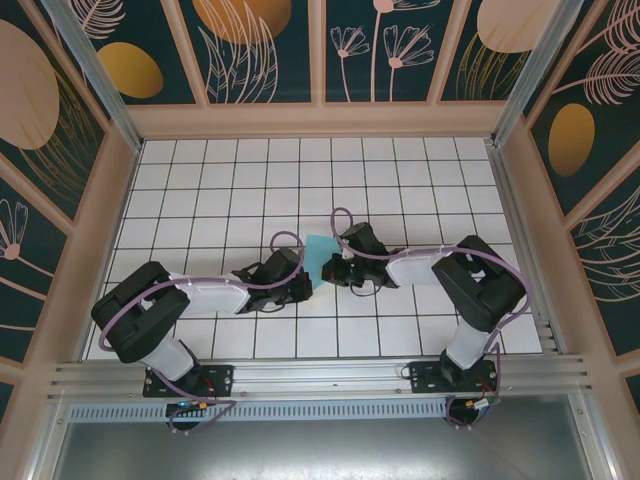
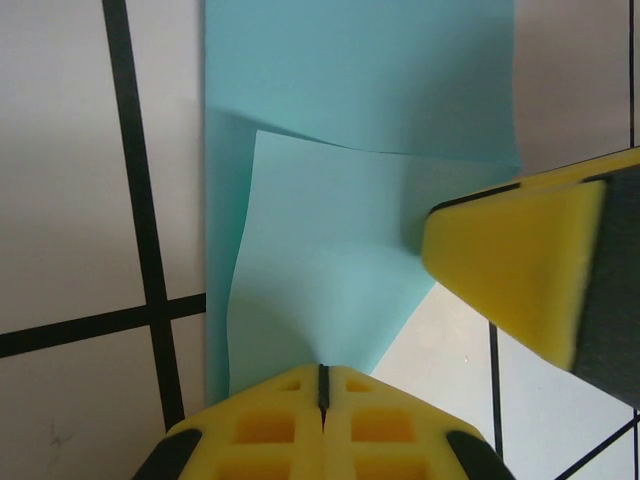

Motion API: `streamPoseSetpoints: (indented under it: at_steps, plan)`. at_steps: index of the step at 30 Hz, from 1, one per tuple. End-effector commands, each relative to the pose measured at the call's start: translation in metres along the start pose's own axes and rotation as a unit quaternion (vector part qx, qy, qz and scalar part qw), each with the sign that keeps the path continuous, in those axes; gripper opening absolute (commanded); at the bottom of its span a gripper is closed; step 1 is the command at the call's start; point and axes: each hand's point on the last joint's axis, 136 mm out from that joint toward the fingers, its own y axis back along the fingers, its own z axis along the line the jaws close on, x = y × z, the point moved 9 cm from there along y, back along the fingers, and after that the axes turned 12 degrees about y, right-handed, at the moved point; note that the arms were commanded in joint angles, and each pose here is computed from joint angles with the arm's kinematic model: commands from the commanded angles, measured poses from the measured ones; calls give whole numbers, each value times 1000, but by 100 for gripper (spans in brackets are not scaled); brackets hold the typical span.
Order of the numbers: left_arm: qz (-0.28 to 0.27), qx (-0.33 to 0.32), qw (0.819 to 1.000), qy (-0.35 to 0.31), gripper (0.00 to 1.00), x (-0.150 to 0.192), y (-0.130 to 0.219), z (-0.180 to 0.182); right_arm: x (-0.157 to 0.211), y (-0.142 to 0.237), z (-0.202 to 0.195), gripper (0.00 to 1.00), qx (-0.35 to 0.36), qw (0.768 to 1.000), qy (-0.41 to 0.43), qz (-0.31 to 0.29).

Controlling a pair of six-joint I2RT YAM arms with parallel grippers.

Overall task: Fold a paper plane with a square sheet of paper (pick it up from the middle)
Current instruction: Third fold the triangle at the center of the table.

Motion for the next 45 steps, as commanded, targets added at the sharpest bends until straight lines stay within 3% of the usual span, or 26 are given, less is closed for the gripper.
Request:
streamPoseSetpoints:
  at_steps: [1,8,13,33,39,45]
  plan:
    - [-3,-22,1000,-3,0,1,5,5,-7,-6,4,0,-8,1000,-7,-8]
    - [0,56,998,11,0,-5,9,-21,7,-13,-16,0,40,998,-38,14]
    - [3,93,995,37,5,-6,7,-28,12,-14,-20,0,51,997,-49,21]
    - [-24,-10,992,127,0,6,-7,24,21,-14,-27,0,68,995,-66,35]
    - [-13,-39,987,158,0,22,-1,52,25,-13,-31,0,83,993,-73,38]
    - [-9,-23,979,203,0,40,17,81,27,-14,-35,0,90,992,-80,41]
